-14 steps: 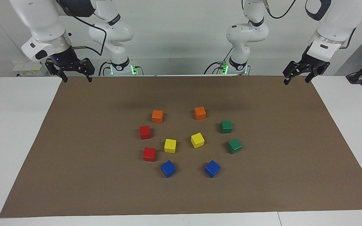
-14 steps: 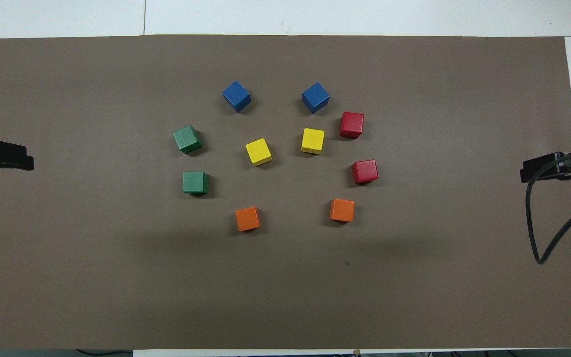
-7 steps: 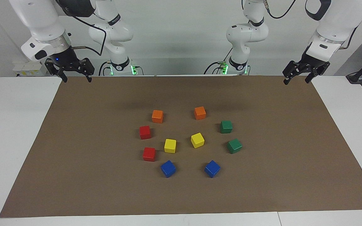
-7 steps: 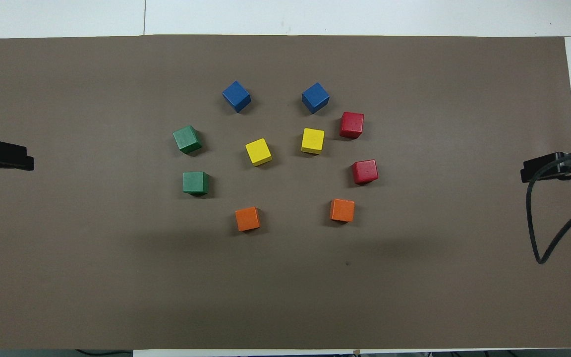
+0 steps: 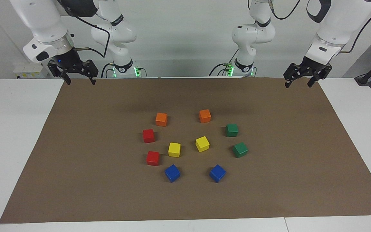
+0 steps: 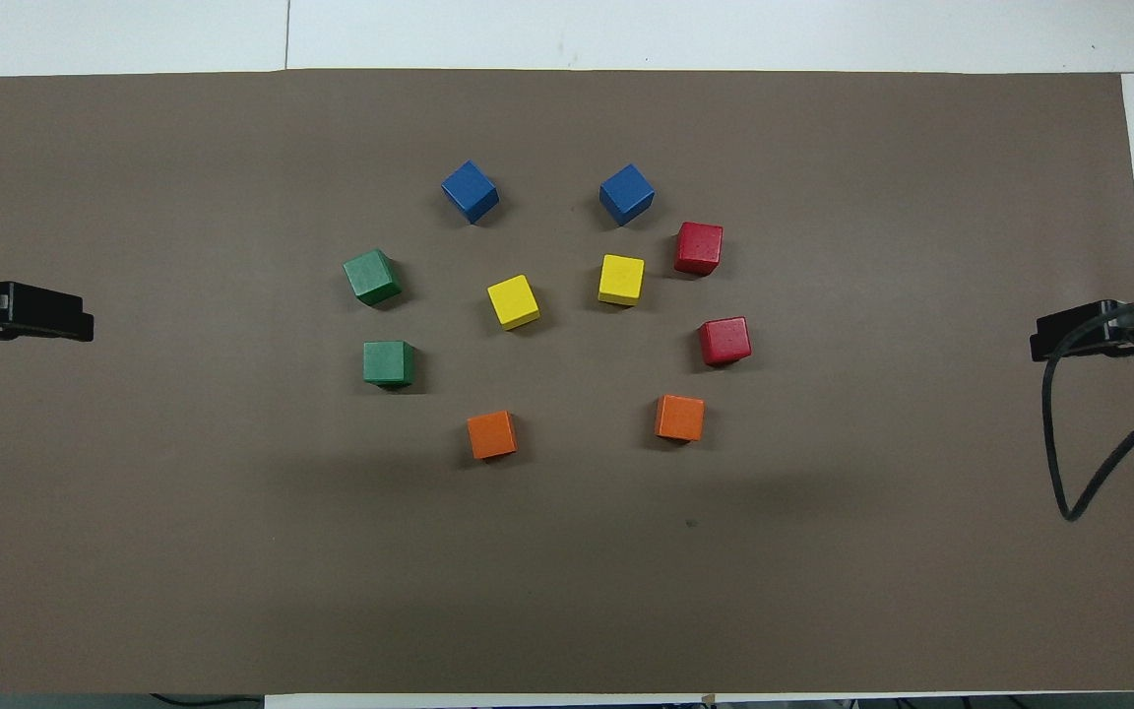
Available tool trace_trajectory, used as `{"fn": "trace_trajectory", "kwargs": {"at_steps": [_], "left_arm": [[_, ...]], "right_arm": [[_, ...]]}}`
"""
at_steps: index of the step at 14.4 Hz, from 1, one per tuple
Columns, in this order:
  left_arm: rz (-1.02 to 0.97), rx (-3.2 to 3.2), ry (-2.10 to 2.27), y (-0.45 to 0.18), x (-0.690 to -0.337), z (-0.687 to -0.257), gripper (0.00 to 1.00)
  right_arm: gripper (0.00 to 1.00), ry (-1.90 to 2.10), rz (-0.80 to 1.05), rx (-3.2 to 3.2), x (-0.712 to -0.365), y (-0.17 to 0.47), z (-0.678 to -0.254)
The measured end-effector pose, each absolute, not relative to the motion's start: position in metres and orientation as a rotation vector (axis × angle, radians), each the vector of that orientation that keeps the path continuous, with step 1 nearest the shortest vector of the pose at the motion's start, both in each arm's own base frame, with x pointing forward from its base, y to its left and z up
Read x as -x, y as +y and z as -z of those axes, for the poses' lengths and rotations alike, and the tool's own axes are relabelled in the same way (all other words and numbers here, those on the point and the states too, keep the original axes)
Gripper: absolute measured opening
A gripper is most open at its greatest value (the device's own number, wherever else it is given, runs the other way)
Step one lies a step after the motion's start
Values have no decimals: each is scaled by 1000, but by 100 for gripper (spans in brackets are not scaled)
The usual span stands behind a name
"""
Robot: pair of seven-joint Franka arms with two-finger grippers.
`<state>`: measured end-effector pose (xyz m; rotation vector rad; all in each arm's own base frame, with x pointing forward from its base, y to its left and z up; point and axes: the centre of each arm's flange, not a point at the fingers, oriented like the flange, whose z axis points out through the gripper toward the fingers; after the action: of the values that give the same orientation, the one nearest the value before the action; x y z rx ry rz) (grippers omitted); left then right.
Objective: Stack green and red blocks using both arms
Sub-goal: 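Reach the left gripper to green while the right gripper reaches red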
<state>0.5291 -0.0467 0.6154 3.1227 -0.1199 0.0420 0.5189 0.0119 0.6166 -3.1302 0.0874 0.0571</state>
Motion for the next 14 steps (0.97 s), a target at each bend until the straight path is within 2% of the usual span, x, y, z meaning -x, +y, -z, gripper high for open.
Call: {"fn": "trace_trajectory", "kwargs": {"at_steps": [3, 8, 14], "left_arm": [[-56, -3117, -207, -77, -530, -592, 100], [-62, -3104, -334, -123, -528, -527, 100], [-59, -3098, -303, -157, -548, -440, 100]], "right_arm": [[100, 108, -29, 3128, -520, 55, -613], [100, 110, 4, 3124, -520, 120, -594], [100, 64, 25, 3099, -532, 174, -524]]}}
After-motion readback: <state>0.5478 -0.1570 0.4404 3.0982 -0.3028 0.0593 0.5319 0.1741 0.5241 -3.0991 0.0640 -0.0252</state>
